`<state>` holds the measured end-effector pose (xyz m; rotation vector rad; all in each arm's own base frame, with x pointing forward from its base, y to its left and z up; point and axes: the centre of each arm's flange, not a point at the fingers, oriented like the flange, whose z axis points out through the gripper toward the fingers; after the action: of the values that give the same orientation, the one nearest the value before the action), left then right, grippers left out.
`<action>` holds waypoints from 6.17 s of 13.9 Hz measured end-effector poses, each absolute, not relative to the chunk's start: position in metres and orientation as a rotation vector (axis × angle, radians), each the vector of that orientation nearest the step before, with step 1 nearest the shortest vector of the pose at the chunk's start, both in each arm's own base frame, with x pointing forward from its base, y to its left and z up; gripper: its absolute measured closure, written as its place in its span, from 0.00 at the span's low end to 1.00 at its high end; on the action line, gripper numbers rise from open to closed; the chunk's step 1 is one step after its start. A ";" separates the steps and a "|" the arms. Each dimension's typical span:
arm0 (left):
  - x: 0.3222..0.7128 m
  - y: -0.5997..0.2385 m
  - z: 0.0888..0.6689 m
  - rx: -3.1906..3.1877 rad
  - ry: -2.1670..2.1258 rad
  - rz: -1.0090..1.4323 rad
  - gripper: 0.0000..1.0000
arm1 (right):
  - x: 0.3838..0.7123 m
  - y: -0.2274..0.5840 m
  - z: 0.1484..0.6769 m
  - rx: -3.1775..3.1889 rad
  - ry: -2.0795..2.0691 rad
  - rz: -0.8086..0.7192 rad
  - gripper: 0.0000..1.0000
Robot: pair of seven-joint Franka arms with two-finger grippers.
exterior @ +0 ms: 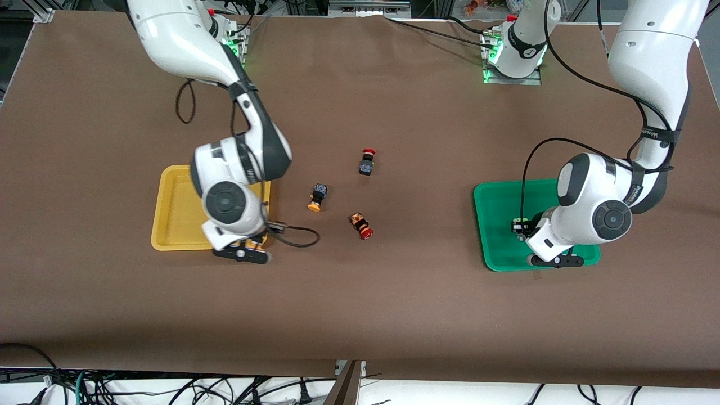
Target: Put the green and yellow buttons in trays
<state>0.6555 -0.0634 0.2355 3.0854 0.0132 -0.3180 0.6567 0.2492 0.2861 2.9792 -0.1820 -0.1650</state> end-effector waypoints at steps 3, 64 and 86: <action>0.646 -0.060 0.214 3.079 0.021 -0.313 0.59 | 0.620 0.198 0.225 3.010 -0.150 -0.059 0.59; 0.604 -0.021 0.565 3.098 0.163 -0.177 0.00 | 0.544 0.091 0.591 3.122 0.183 -0.027 0.00; 0.609 -0.026 0.566 3.098 0.148 -0.172 0.00 | 0.567 0.112 0.576 3.105 0.208 0.109 0.00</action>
<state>0.6089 -0.0255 0.5661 3.0981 0.1483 -0.1725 0.5674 0.1119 0.5758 3.1047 0.2082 0.1091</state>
